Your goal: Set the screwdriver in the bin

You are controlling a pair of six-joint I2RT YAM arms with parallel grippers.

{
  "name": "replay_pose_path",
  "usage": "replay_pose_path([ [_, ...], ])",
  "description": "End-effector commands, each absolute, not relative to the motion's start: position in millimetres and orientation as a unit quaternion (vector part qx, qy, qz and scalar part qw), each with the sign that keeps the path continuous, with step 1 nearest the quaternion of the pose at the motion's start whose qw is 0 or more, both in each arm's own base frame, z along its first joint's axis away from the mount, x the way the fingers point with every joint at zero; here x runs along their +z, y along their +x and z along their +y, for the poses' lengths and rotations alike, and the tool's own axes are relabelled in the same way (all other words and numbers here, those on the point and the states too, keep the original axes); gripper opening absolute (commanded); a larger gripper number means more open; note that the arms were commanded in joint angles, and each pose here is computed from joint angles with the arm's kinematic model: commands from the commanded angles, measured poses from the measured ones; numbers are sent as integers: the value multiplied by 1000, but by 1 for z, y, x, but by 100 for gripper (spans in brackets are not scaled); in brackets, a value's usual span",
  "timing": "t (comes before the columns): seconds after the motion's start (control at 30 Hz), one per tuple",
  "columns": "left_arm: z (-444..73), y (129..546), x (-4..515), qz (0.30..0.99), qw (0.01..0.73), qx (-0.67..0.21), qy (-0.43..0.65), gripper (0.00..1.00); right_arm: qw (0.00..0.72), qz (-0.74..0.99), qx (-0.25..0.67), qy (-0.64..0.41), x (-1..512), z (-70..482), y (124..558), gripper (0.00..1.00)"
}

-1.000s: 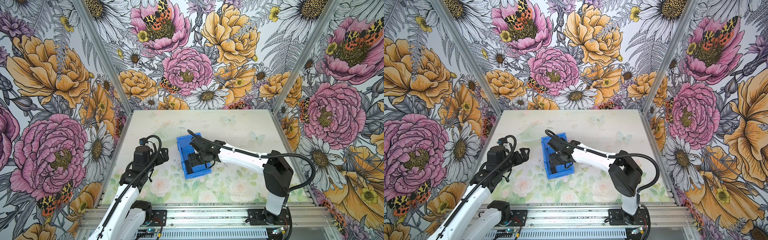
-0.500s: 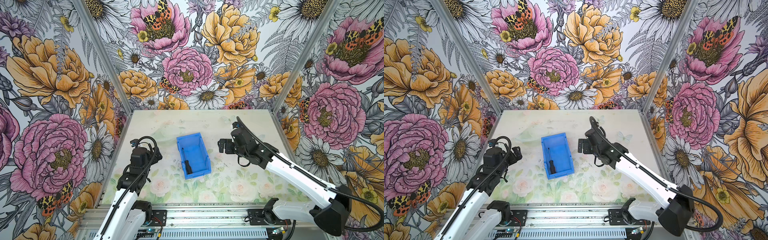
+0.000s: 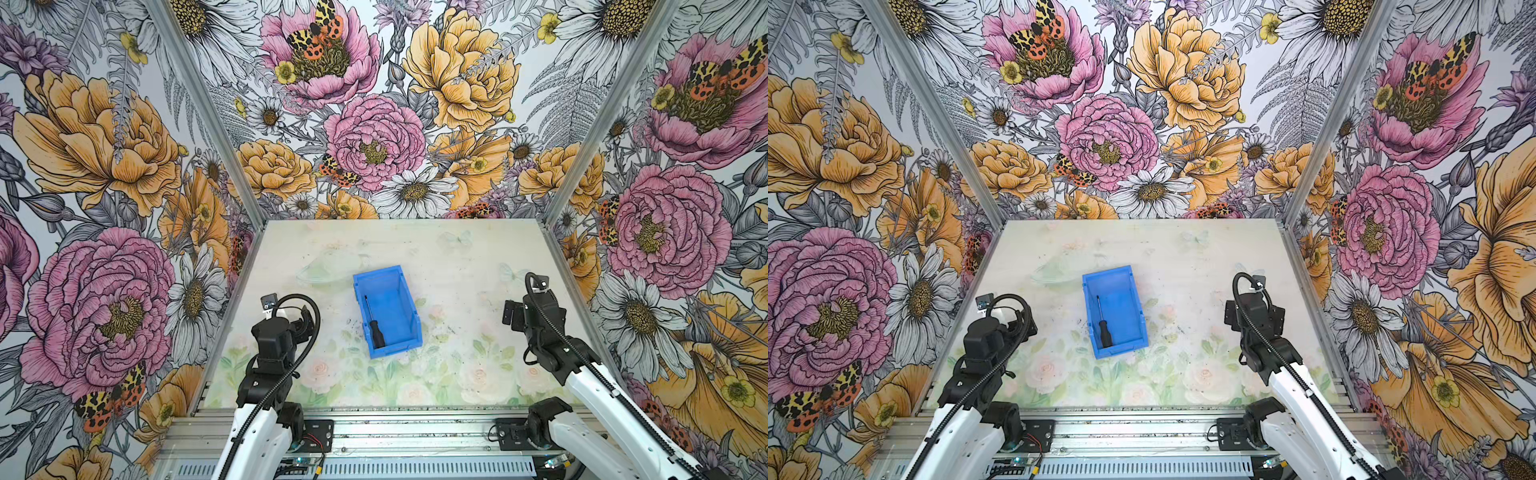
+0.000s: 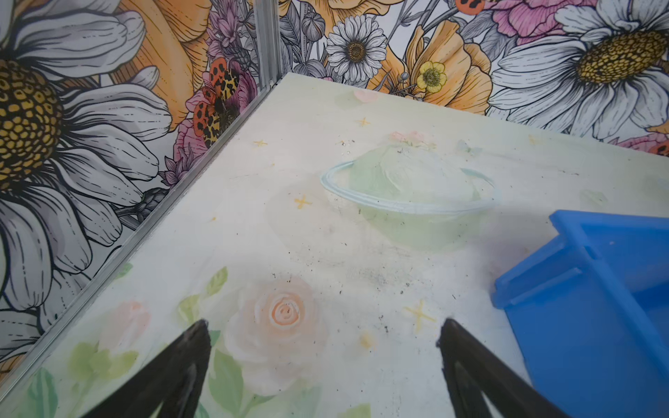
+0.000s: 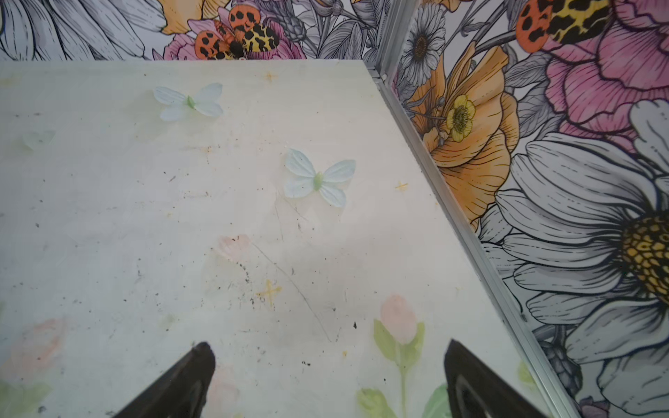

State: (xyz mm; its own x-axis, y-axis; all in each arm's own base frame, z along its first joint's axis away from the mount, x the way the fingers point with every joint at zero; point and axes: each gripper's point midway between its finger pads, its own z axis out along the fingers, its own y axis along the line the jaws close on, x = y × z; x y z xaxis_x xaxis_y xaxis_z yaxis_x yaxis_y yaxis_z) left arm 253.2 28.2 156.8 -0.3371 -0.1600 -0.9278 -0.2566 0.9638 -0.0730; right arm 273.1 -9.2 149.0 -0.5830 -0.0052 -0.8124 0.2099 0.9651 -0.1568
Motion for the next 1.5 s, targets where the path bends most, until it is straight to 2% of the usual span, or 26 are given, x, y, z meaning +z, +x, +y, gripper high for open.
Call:
replay_pose_path([
  [0.0, 20, 253, 169, 787, 610, 31, -90, 99, 500, 859, -109, 5, 161, -3, 291, 99],
  [0.17, 20, 248, 168, 764, 638, 31, -89, 99, 515, 854, -70, -3, 139, -4, 296, 99],
  [0.37, 32, 255, 169, 753, 646, 51, -111, 99, 553, 829, -56, 58, 129, -24, 310, 99],
  [0.57, 27, 277, 173, 737, 668, 45, -93, 99, 579, 811, -43, 69, 133, -30, 346, 99],
  [0.83, 20, 318, 163, 759, 648, 46, -51, 99, 589, 806, -30, 51, 129, -29, 401, 100],
  [1.1, 20, 370, 161, 753, 656, 55, -29, 99, 593, 804, -27, 41, 113, -26, 405, 100],
  [1.2, 17, 387, 152, 779, 626, 39, -19, 99, 593, 804, -35, 34, 111, -23, 406, 100],
  [1.33, 9, 398, 145, 794, 607, 23, 1, 99, 593, 804, -37, 34, 111, -22, 405, 99],
  [1.47, 5, 395, 155, 767, 641, -3, -21, 99, 594, 803, -39, 34, 112, -22, 406, 99],
])
